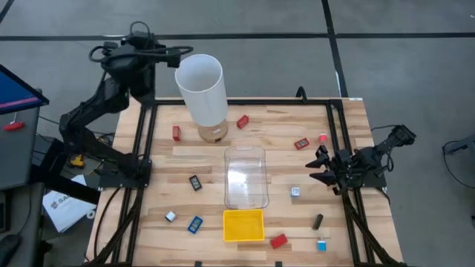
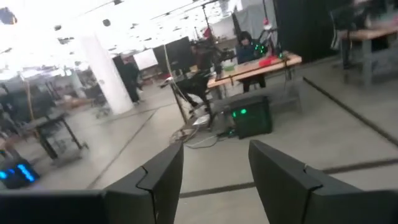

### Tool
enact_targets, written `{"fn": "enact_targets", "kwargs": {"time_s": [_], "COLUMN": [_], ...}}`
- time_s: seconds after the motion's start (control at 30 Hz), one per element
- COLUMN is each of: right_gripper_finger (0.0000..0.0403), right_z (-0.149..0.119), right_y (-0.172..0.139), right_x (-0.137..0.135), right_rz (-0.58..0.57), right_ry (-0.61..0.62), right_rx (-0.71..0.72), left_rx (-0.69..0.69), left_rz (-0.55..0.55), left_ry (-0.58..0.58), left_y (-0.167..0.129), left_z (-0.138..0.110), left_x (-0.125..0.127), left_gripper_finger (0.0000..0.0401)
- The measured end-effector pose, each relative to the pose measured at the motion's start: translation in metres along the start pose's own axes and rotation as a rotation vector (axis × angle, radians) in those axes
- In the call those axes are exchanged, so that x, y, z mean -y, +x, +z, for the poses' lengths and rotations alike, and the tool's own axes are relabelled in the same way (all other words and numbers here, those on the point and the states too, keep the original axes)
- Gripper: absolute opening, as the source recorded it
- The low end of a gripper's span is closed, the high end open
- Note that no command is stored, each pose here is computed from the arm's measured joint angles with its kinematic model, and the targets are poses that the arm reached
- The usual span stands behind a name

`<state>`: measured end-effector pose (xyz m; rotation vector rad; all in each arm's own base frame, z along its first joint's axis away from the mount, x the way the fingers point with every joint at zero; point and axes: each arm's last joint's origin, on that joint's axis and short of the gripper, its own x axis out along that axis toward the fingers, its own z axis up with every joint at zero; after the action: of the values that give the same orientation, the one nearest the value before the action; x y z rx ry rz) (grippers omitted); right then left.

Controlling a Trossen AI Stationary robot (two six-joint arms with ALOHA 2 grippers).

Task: Pick & Place Office items
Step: Put the bottom red charger adapter into the transparent bin

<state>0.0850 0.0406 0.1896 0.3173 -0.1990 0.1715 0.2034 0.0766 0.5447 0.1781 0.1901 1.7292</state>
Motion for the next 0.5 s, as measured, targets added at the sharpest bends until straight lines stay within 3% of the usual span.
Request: {"fn": "enact_targets", "kwargs": {"time_s": [0.13,0.23,0.4,0.5], "right_gripper_finger": [0.0175,0.0175,0.0175,0.0175], "right_z": [0.000,0.001,0.001,0.000], "right_y": [0.000,0.000,0.000,0.000], "right_x": [0.000,0.000,0.000,0.000], "right_rz": [0.003,0.003,0.003,0.002], "right_ry": [-0.005,-0.009,-0.008,-0.009], "right_rx": [0.003,0.005,0.005,0.004], "left_rx": [0.031,0.031,0.060,0.018], "left_rz": [-0.034,-0.002,-0.103,-0.099], "left_ry": [-0.114,-0.114,-0.149,-0.149], "left_y": [0.012,0.027,0.049,0.070], "left_z": [0.004,0.001,-0.004,-0.014], "left_x": [-0.012,-0.011,-0.008,-0.013], "left_gripper_finger": [0.0160,0.0147,0.0132,0.0129]}}
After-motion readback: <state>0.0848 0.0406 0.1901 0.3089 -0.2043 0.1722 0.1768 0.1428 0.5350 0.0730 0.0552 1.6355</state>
